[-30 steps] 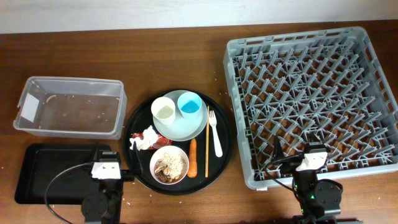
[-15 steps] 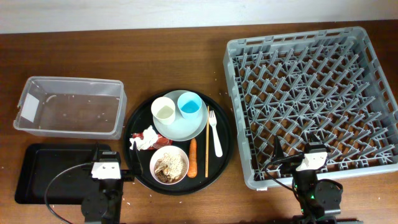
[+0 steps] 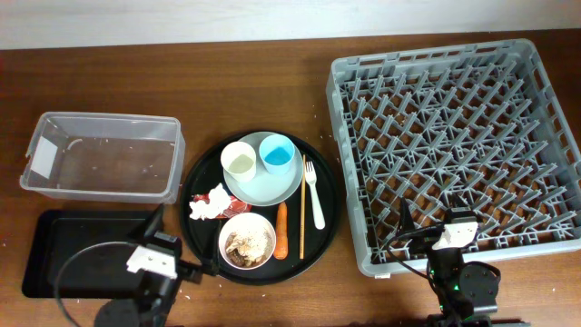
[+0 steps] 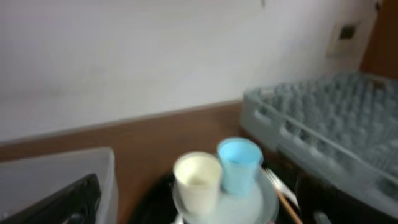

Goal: Sort waste into correct bins and load items into the dishwasher rack

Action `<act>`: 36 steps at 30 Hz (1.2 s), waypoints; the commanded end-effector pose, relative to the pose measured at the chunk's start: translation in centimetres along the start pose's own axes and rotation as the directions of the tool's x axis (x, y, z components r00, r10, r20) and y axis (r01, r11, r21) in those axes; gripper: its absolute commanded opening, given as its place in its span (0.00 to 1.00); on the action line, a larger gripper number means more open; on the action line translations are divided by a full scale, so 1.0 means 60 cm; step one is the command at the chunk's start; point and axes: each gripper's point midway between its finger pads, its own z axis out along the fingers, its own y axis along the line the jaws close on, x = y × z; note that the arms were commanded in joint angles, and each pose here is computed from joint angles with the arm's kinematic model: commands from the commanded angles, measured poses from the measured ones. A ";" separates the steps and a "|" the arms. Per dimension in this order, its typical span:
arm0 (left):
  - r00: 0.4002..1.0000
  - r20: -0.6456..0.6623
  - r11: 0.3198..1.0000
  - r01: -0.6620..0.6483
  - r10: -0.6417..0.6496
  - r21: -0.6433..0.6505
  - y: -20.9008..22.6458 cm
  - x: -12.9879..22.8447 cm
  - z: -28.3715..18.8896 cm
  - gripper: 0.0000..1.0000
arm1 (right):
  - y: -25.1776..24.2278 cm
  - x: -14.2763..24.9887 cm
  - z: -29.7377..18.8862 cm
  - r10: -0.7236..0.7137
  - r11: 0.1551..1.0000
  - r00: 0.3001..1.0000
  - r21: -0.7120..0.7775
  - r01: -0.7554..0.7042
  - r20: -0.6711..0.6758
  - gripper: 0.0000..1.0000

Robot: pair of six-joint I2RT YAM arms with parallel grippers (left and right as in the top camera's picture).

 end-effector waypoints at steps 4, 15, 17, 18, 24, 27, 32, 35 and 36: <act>0.963 -0.255 0.994 0.102 -0.092 0.026 -0.015 -0.148 -0.024 0.99 | 0.000 0.005 0.000 0.004 1.000 1.000 0.003 -0.004 -0.005 0.99; 0.602 -0.727 0.944 0.186 -0.330 -0.274 0.059 -0.033 0.023 0.17 | 0.000 0.005 0.000 0.004 1.000 1.000 0.003 -0.004 -0.005 0.98; 0.526 -0.777 0.939 0.187 -0.345 -0.290 0.062 -0.003 0.031 0.17 | 0.000 0.005 0.000 0.004 1.000 1.000 0.003 -0.004 -0.005 0.99; 0.498 -0.794 0.937 0.188 -0.350 -0.295 0.064 0.008 0.037 0.17 | 0.000 0.005 0.000 0.004 1.000 1.000 0.003 -0.004 -0.005 0.99; 0.275 -0.900 0.941 0.114 -0.338 -0.319 0.053 0.104 0.071 0.32 | 0.000 0.005 0.000 0.004 1.000 1.000 0.003 -0.004 -0.005 0.99; 0.196 -0.922 0.942 0.046 -0.335 -0.332 0.061 0.149 0.088 0.36 | 0.000 0.005 0.000 0.004 1.000 1.000 0.003 -0.004 -0.005 0.99; 0.101 -0.936 0.942 0.037 -0.336 -0.334 0.064 0.210 0.115 0.37 | 0.000 0.005 0.000 0.004 1.000 1.000 0.003 -0.004 -0.005 0.99; 0.107 -0.940 0.946 0.044 -0.324 -0.322 0.059 0.222 0.131 0.40 | 0.000 0.005 0.000 0.004 1.000 1.000 0.003 -0.004 -0.005 0.99; 0.106 -0.942 0.947 0.044 -0.320 -0.317 0.057 0.224 0.133 0.41 | 0.000 0.004 0.000 0.004 1.000 1.000 0.003 -0.004 -0.005 0.99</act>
